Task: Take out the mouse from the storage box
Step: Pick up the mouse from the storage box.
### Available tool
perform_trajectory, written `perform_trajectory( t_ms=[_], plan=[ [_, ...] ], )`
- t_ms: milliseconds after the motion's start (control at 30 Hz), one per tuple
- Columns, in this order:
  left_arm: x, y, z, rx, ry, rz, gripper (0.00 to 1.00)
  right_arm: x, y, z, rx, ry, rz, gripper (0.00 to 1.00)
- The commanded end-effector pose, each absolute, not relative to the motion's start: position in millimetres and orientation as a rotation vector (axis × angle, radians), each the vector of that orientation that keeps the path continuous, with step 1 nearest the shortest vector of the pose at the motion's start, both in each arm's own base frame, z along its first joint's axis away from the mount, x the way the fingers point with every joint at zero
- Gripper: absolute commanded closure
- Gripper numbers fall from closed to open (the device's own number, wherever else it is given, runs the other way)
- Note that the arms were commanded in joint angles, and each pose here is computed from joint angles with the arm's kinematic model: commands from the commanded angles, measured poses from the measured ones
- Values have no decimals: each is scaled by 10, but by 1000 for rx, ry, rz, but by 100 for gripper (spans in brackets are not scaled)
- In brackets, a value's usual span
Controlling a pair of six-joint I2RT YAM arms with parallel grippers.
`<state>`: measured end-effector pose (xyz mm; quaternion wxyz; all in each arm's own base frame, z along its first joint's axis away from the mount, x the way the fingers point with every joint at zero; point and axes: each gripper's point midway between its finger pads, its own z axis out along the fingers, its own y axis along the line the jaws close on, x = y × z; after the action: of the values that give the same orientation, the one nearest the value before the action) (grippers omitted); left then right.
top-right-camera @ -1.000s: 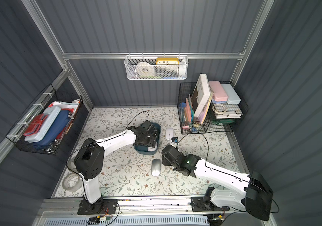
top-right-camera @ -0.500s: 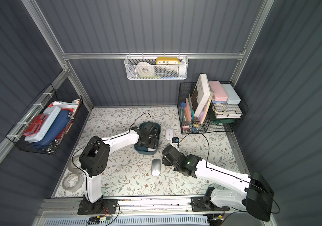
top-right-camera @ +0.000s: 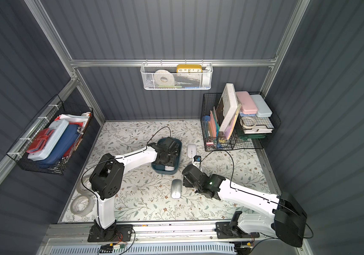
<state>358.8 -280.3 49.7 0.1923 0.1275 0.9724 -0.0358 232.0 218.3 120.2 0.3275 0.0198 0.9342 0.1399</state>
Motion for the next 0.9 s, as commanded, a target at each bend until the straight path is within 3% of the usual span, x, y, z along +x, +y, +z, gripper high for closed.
perform_trajectory(
  t_ms=[0, 100, 300, 867],
  plan=[
    [3554, -2693, 602, 363, 2717, -54, 34, 2307, 2193, 1150, 59, 2454, 375, 31],
    [3537, -2717, 621, 351, 2723, -81, 23, 2323, 2243, 1180, 61, 2442, 408, 31],
    [3505, -2842, 685, 344, 2725, -187, 14, 2316, 2284, 1045, 48, 2478, 392, 31],
    [3453, -2778, 233, 265, 2833, -97, 18, 2313, 2256, 1049, 56, 2470, 386, 31]
  ],
)
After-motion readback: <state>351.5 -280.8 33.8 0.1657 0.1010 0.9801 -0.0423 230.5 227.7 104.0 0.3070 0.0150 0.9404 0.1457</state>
